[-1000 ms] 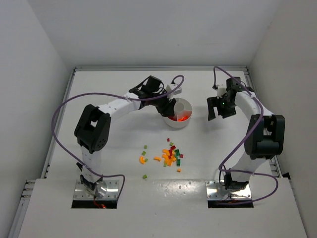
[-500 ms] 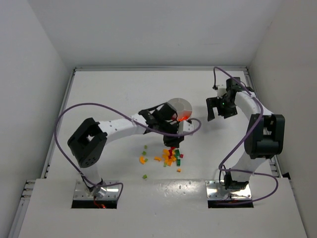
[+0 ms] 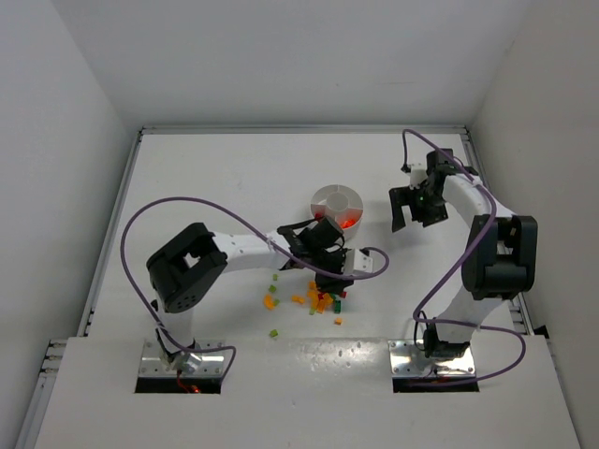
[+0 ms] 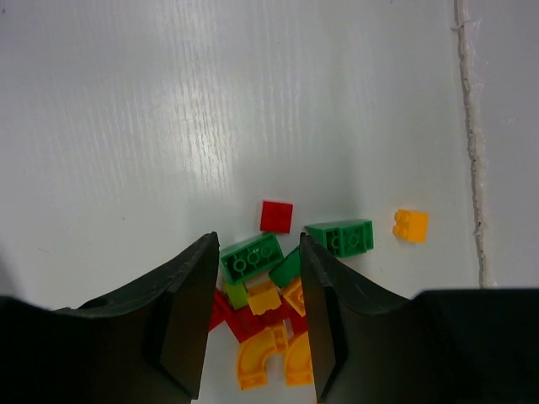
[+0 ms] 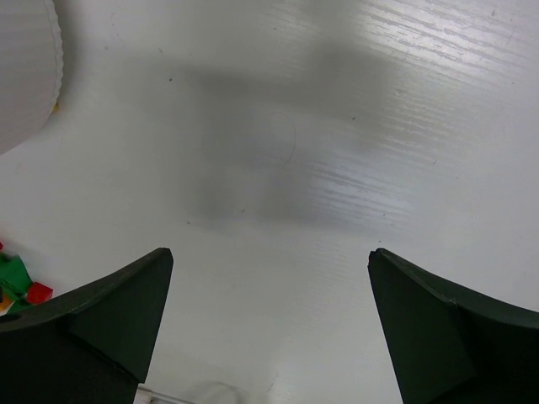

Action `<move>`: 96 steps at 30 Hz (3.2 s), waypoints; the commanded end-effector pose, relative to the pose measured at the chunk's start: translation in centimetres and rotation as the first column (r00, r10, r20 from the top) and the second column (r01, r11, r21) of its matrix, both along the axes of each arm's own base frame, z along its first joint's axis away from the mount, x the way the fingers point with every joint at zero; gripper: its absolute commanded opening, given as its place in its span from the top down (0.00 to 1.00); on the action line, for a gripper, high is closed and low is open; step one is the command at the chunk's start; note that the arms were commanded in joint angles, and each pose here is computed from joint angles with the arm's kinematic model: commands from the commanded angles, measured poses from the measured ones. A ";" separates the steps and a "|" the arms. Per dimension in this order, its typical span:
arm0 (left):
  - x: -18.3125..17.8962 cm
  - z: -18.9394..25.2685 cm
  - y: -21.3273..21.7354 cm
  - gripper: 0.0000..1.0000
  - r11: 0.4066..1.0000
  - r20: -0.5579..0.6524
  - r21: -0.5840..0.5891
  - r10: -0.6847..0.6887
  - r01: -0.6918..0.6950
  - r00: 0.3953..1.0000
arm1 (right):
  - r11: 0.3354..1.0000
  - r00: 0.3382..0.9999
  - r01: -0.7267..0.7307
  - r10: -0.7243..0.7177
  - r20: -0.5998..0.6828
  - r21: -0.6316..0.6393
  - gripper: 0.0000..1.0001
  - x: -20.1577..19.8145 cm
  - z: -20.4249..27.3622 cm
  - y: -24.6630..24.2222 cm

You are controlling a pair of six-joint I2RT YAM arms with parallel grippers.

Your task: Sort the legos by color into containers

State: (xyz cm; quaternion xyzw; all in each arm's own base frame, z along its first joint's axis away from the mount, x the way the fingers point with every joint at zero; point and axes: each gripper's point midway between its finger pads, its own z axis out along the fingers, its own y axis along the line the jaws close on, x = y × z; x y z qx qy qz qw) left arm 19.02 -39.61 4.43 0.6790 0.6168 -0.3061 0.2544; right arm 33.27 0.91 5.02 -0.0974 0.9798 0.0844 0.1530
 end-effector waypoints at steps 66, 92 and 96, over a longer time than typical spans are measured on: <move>17.7 11.4 7.1 0.78 0.808 -0.072 -0.166 0.562 -0.566 0.824 | 0.987 0.958 -0.033 0.077 0.277 -0.160 0.01 -0.2 7.5 -2.5; 16.3 8.5 6.8 0.49 0.858 -0.118 -0.102 0.492 -0.504 0.862 | 0.996 0.983 -0.004 0.020 0.183 -0.091 0.01 0.3 5.4 -1.7; 15.5 8.0 7.3 0.49 0.858 -0.121 -0.094 0.493 -0.504 0.862 | 0.998 0.987 0.020 -0.011 0.162 -0.055 0.01 0.1 4.8 -1.2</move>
